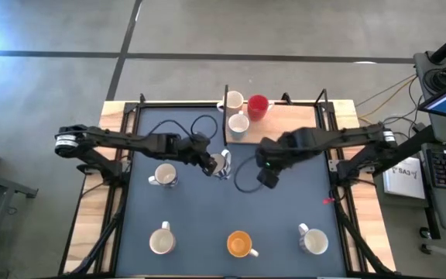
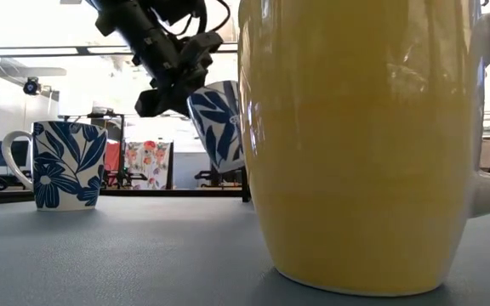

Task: Place coffee mugs
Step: Put the top blue mug on the shelf

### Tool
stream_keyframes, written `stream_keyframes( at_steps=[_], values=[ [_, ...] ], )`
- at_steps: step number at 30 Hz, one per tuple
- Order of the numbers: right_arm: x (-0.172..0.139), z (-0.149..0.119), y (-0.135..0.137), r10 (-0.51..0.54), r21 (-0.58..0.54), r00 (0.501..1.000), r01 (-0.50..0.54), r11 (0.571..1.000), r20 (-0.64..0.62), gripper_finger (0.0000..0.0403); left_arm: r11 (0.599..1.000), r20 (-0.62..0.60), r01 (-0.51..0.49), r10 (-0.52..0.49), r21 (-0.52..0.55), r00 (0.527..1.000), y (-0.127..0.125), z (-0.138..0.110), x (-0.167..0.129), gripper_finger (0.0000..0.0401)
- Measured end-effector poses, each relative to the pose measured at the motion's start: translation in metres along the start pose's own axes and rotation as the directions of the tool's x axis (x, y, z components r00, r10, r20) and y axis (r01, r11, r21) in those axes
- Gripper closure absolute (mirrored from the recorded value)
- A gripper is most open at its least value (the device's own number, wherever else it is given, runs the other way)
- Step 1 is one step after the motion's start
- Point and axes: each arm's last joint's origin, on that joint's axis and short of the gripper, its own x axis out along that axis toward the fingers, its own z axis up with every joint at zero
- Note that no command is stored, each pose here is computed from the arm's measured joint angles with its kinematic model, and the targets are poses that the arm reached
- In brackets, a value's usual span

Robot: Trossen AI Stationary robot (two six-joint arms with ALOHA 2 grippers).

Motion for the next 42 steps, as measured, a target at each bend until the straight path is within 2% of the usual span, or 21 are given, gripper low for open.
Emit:
stream_keyframes(
  at_steps=[5,11,14,18,23,30,36,42],
  values=[
    [-0.015,-0.02,0.006,-0.02,0.019,0.997,0.019,1.0,0.078,0.0335,0.999,-0.011,-0.006,0.005,-0.05,1.0,-0.011,-0.01,0.012,0.0388],
    [-0.014,-0.04,0.008,-0.041,0.084,0.995,0.033,0.996,0.093,0.0335,0.999,-0.028,-0.028,0.028,-0.016,0.999,-0.032,-0.002,0.033,0.0388],
    [-0.007,-0.048,0.008,-0.051,0.111,0.996,0.042,0.993,0.079,0.0335,0.994,-0.048,-0.103,0.104,0.038,0.993,-0.042,0.007,0.043,0.0388],
    [0.002,-0.056,0.005,-0.054,0.143,0.996,0.043,0.989,0.075,0.0335,0.961,-0.072,-0.227,0.24,0.158,0.968,-0.052,0.016,0.053,0.0388],
    [0.015,-0.061,0.001,0.011,0.171,0.99,-0.036,0.985,0.142,0.0335,0.961,-0.082,-0.178,0.198,0.211,0.977,-0.064,0.024,0.065,0.0387],
    [0.044,-0.063,-0.01,0.084,0.237,0.964,-0.145,0.961,0.252,0.0335,0.958,-0.086,-0.188,0.211,0.217,0.974,-0.063,0.025,0.077,0.0377],
    [0.062,-0.062,-0.016,0.114,0.274,0.945,-0.202,0.94,0.306,0.0335,0.958,-0.08,-0.163,0.186,0.235,0.979,-0.069,0.03,0.077,0.0342],
    [0.06,-0.051,-0.02,0.144,0.259,0.927,-0.242,0.935,0.348,0.0335,0.952,-0.104,-0.088,0.123,0.293,0.987,-0.082,0.044,0.064,0.0298]
  ],
)
